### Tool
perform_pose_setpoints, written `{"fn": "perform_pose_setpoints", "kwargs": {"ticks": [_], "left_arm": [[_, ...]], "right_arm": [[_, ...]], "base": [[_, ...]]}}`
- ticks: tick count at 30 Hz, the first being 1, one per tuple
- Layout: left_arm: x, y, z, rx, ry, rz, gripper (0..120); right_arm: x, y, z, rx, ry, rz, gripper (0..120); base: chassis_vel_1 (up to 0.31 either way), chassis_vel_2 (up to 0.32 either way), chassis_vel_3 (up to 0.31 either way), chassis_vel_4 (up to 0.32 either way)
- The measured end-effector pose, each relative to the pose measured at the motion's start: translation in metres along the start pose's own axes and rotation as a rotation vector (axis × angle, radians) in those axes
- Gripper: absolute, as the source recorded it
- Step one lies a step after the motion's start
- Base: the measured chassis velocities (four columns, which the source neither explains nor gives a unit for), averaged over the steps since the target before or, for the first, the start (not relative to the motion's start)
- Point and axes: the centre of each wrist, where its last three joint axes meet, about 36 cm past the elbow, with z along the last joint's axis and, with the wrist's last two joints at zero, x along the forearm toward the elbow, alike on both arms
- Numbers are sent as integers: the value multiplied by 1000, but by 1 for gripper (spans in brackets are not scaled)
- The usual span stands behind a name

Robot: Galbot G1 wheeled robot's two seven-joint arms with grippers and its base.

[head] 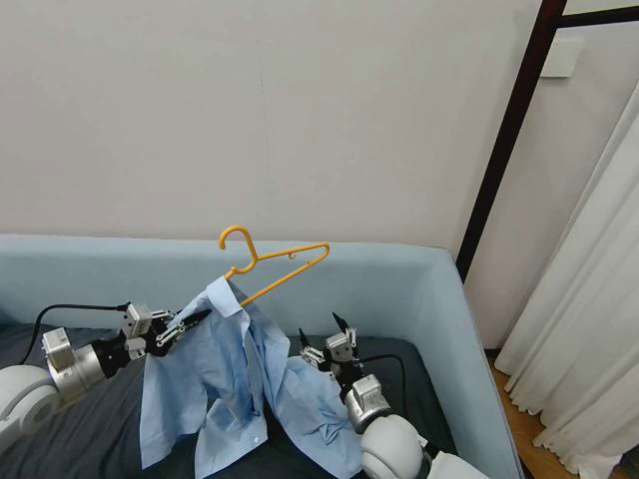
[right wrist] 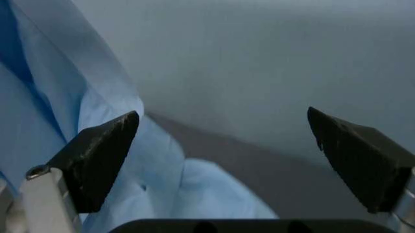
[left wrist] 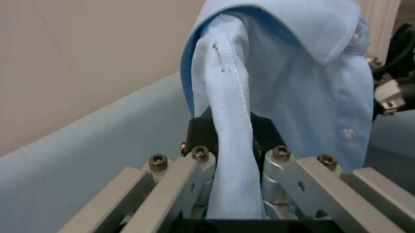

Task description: Pick up the clothes from the sofa and hang them on the clothes hanger.

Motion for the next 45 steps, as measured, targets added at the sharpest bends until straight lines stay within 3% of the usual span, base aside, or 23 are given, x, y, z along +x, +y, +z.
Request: {"fn": "perform_pose_setpoints", "kwargs": {"ticks": [5,9,14,20,30,45], "left_arm": [[4,1,8,-16,10,-3,7],[6,2,13,-14,10,-21,7],[9,9,16,-19,13,-54,7],[7,8,15,-20,6,-59,7],[3,4,9,-27,-15,-54,7],[1,3,7,-35,-24,-67,7]], "right_arm": [[-20,-12,3,-32,119,-56,100],[-27,-9,30,55,100,-96,100],[-22,25,75,183,115,-166,100],[-28,36,90,258,129,-158,98],[-36,50,99,281,213,-172,63],[-37,39,99,250,200,-206,8]], "base": [[0,0,0,0],[0,0,0,0],[0,0,0,0],[0,0,0,0],[0,0,0,0],[0,0,0,0]]}}
